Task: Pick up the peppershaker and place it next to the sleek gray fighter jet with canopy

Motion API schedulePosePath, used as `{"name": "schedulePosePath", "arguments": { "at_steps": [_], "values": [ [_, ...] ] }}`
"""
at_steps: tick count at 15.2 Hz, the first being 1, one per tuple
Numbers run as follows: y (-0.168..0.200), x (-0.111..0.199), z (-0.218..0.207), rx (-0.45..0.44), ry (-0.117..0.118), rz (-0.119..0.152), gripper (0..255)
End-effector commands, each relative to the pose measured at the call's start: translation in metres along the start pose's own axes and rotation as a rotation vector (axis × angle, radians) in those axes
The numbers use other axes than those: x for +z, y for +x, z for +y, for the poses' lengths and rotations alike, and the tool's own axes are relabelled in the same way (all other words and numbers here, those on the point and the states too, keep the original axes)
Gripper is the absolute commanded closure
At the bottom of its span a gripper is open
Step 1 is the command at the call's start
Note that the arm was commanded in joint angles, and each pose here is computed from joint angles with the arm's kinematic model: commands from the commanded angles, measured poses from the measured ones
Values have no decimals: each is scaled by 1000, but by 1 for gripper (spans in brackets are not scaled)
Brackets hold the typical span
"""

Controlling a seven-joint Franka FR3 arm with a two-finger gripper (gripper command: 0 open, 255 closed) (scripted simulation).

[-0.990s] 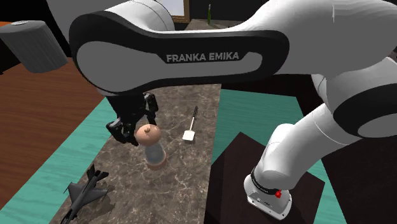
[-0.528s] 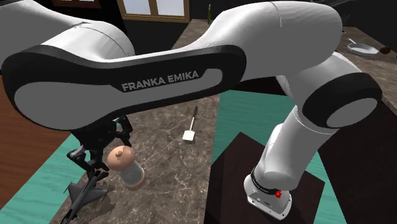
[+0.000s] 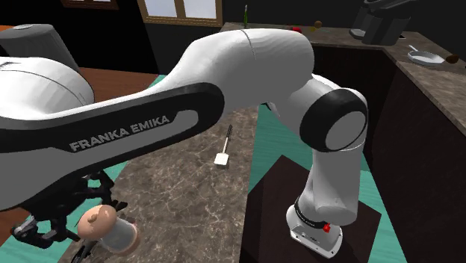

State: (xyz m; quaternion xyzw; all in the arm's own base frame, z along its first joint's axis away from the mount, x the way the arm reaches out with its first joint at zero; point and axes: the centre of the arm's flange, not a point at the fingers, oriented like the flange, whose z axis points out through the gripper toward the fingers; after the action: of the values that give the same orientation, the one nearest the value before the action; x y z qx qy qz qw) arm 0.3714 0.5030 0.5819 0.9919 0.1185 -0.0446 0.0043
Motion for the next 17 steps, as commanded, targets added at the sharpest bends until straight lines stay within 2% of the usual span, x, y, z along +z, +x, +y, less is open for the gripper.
{"name": "schedulePosePath", "arguments": {
  "at_steps": [1,5,17],
  "values": [
    [12,6,-24,3,0,0,255],
    [29,14,-71,3,0,0,255],
    [34,77,-71,3,0,0,255]
  ]
}}
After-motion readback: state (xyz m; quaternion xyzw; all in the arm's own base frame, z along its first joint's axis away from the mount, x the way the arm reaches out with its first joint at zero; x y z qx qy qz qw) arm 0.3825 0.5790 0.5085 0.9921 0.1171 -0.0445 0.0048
